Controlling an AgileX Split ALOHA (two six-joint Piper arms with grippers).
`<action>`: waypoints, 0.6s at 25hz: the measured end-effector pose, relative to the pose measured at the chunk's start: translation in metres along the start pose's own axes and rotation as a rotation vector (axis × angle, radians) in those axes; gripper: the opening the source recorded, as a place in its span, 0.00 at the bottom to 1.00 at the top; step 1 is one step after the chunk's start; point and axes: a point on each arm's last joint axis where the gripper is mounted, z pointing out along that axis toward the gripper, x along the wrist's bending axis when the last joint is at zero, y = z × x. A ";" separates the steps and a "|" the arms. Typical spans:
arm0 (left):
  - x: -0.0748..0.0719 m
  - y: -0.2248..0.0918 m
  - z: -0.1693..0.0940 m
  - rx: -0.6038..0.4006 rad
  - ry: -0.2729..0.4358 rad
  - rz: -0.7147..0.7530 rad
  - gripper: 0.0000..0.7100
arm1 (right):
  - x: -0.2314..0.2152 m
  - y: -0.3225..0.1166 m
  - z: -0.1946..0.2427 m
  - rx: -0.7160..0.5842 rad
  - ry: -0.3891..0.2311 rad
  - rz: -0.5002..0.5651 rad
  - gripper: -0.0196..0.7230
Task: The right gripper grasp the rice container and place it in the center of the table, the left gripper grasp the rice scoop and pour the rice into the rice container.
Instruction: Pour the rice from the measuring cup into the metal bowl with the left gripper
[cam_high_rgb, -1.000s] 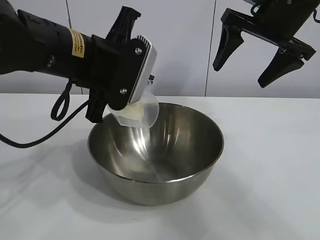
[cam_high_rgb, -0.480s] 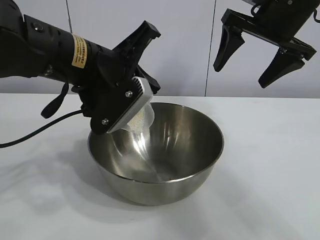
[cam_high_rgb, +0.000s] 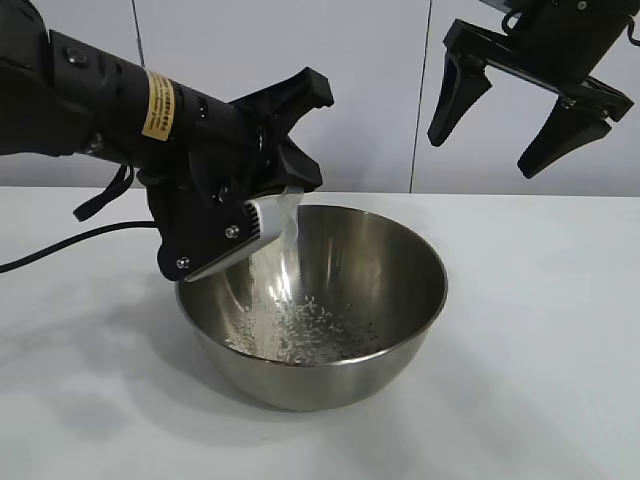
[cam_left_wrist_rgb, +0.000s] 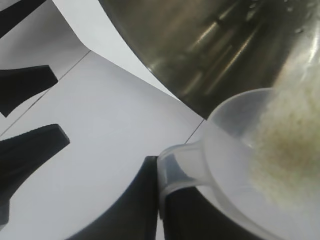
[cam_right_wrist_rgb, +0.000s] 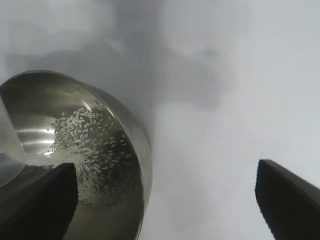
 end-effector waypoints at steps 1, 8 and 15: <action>0.000 0.001 0.000 -0.006 0.001 0.016 0.00 | 0.000 0.000 0.000 0.000 0.000 0.000 0.92; 0.001 0.004 0.000 -0.041 0.010 0.112 0.00 | 0.000 0.000 0.000 0.000 0.000 -0.002 0.92; 0.001 0.006 0.000 -0.069 0.014 0.186 0.00 | 0.000 0.000 0.000 0.000 0.000 -0.004 0.92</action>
